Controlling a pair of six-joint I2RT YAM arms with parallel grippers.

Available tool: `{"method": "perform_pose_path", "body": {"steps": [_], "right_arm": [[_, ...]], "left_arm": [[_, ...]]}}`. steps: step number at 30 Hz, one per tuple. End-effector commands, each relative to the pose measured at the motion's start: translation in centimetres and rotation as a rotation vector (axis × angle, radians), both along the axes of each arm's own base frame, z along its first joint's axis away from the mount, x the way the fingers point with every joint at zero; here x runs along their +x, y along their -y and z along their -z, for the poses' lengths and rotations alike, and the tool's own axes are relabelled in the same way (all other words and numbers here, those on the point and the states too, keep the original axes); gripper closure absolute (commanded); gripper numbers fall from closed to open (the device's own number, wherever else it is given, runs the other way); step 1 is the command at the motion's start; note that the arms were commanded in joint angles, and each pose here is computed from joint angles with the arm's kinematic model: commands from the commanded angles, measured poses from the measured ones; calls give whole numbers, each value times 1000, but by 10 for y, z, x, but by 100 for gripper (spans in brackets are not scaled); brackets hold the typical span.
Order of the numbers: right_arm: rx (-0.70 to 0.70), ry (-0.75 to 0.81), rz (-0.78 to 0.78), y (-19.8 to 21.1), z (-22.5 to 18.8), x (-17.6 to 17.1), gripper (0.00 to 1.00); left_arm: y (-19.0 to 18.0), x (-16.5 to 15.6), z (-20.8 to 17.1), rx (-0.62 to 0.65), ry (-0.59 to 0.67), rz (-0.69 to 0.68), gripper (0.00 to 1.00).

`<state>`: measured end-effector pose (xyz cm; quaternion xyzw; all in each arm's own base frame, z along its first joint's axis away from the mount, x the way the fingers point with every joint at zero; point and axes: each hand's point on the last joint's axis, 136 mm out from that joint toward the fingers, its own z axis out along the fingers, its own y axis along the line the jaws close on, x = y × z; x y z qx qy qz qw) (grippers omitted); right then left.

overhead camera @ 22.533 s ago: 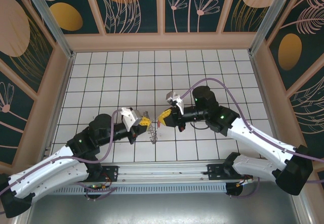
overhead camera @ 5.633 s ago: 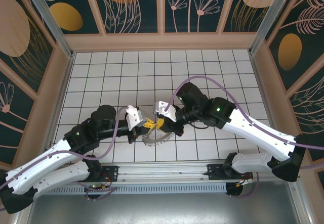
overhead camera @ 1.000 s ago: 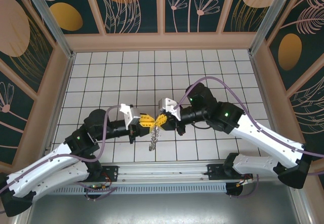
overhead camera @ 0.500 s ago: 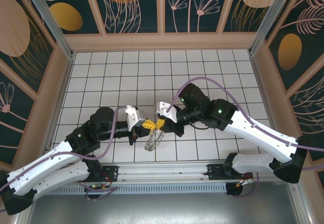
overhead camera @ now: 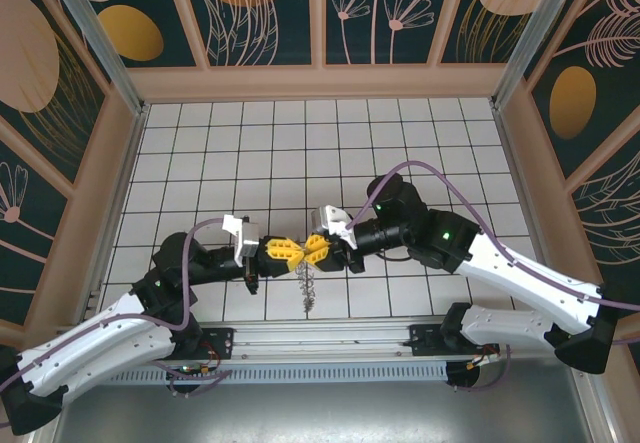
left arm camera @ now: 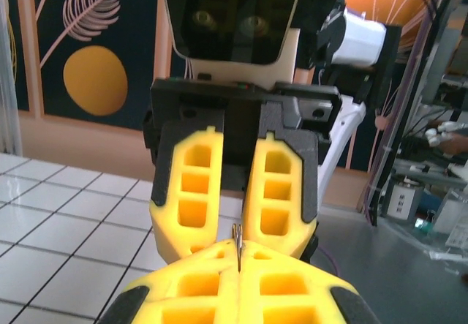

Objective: Put the keys on the keyring

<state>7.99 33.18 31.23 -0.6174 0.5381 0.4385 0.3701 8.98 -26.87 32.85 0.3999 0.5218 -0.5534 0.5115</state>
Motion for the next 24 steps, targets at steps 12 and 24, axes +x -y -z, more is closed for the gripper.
{"method": "perform_pose_path", "body": {"steps": [12, 24], "right_arm": [[22, 76, 68, 5, -18, 10, 100], [-180, 49, 58, -3, 6, 20, 100]], "left_arm": [[6, 6, 7, 128, 29, -22, 88], [11, 17, 30, 361, 58, -39, 96]]}}
